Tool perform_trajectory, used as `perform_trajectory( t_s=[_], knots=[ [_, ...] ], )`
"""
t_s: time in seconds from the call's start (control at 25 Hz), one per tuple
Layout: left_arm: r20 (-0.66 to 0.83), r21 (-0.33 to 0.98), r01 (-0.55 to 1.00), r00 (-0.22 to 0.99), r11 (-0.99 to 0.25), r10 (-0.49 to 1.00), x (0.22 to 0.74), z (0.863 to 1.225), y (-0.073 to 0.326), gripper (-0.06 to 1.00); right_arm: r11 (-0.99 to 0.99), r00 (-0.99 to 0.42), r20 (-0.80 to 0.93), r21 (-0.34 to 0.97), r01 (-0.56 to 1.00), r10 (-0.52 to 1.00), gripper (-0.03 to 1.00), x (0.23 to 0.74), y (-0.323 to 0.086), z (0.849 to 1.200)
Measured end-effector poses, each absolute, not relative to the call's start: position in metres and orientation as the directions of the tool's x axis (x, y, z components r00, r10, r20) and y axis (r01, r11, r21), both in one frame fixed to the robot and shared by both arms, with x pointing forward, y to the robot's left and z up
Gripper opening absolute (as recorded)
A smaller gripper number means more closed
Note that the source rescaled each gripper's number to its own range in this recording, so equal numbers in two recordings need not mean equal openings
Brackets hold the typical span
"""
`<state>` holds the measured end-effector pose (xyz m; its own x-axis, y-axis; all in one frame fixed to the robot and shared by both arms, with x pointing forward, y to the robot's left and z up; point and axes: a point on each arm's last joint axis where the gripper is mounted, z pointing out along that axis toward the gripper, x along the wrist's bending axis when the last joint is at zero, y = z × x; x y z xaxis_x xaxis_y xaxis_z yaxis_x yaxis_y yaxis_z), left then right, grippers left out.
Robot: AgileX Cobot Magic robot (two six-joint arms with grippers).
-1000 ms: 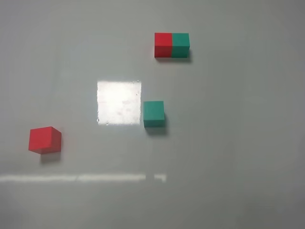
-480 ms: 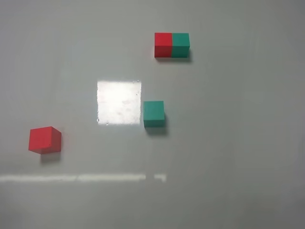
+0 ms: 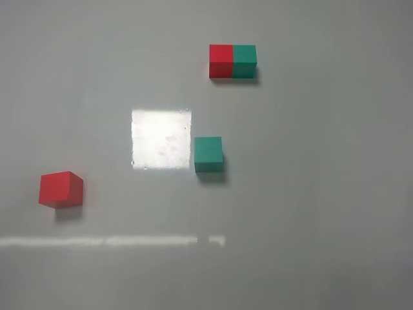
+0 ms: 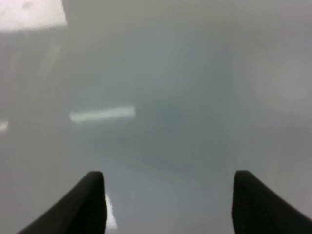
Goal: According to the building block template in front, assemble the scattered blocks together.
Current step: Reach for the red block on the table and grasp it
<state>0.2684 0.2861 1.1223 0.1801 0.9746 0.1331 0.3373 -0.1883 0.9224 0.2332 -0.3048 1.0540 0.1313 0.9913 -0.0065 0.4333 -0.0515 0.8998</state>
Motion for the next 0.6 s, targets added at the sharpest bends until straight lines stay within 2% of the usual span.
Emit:
perform_trajectory(
  t_s=[0.16, 0.36, 0.6],
  knots=[
    [0.332, 0.787, 0.381, 0.402, -0.485, 0.854, 0.308, 1.155, 0.284, 0.48, -0.051, 0.131, -0.007, 0.9, 0.433, 0.991, 0.39, 0.233, -0.305, 1.054],
    [0.513, 0.579, 0.308, 0.582, -0.755, 0.631, 0.349, 1.181, 0.288, 0.48, -0.051, 0.131, -0.007, 0.9, 0.433, 0.991, 0.39, 0.233, -0.305, 1.054],
    [0.586, 0.382, 0.165, 0.718, -0.909, 0.376, 0.371, 1.173, 0.282, 0.47, -0.051, 0.131, -0.007, 0.9, 0.433, 0.991, 0.39, 0.233, -0.305, 1.054]
  ],
)
